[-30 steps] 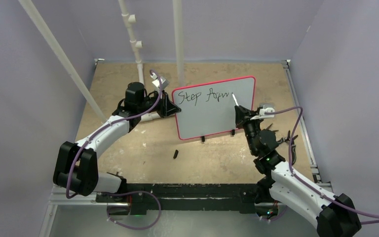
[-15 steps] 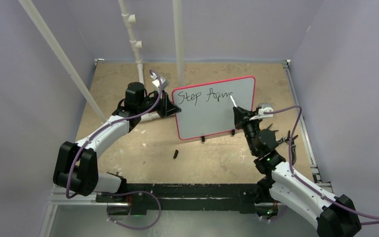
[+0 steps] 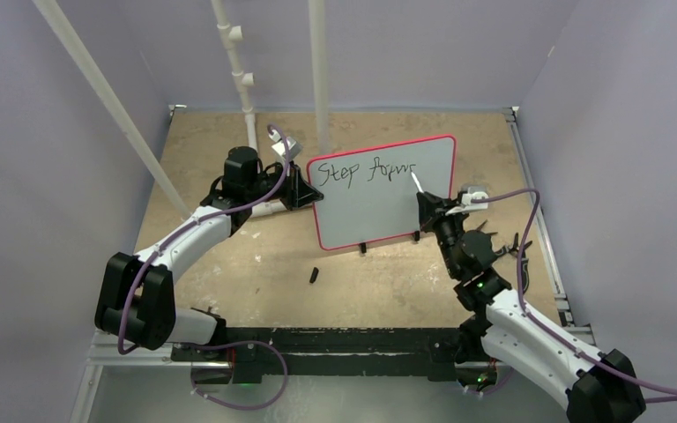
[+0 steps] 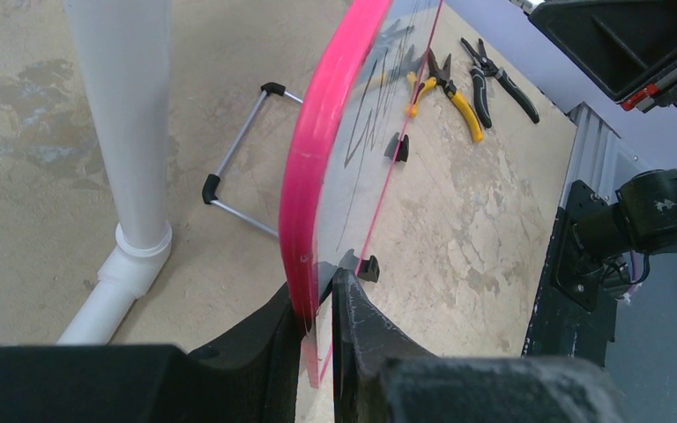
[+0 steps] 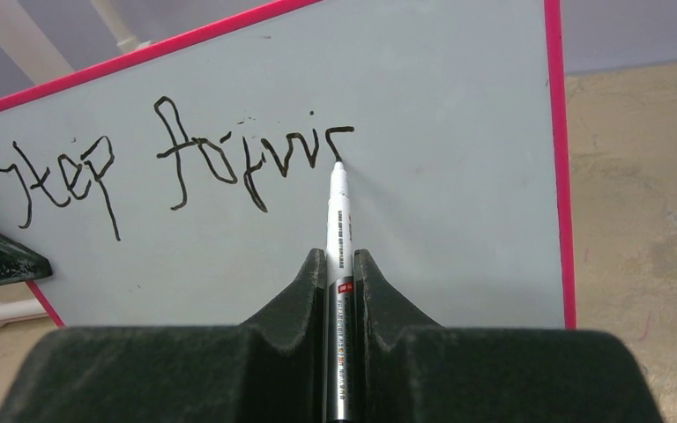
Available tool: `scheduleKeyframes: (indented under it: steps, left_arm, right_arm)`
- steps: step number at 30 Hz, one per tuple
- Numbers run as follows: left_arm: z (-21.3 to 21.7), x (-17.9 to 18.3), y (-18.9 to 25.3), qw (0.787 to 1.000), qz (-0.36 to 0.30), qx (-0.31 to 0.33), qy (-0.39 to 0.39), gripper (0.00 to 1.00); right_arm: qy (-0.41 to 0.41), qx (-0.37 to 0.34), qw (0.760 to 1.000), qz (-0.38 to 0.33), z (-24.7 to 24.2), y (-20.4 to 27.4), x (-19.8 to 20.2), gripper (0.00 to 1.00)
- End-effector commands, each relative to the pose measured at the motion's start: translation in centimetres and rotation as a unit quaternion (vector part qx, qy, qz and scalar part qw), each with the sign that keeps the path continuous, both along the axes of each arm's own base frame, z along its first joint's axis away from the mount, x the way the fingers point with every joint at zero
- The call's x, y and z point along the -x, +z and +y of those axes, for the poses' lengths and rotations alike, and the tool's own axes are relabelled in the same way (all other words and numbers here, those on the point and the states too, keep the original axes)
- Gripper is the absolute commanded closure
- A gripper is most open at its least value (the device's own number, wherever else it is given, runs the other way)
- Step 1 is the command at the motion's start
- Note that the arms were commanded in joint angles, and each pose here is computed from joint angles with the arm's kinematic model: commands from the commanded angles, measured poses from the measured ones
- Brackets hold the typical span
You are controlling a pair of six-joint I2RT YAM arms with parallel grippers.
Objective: Write a sentence on the whiteboard
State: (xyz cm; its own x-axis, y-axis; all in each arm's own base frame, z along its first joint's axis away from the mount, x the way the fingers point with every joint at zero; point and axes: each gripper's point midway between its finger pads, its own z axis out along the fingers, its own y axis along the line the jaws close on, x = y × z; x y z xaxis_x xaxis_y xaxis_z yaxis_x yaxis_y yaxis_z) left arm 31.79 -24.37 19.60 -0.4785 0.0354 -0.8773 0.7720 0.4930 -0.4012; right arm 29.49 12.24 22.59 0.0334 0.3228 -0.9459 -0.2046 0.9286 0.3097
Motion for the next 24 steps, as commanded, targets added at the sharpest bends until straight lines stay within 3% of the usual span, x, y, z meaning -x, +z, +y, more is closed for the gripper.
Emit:
scheduleKeyframes:
  steps: [1,10,24]
  left_arm:
    - [0.1,-0.7,1.3,1.0,-0.028,-0.001,0.009,1.0]
    - [0.1,-0.7,1.3,1.0,-0.028,-0.001,0.009,1.0]
    - [0.0,-0.6,1.5,1.0,-0.03,0.001,0.008,1.0]
  right_arm:
    - [-0.018,-0.008,0.999,-0.036,-0.4,3.3,-0.5,1.0]
    - [-0.026,-0.007,0.998,-0.055,-0.6,4.9,-0.9,1.0]
    - [-0.036,-0.015,0.999,-0.004,-1.0,1.3,-0.6,1.0]
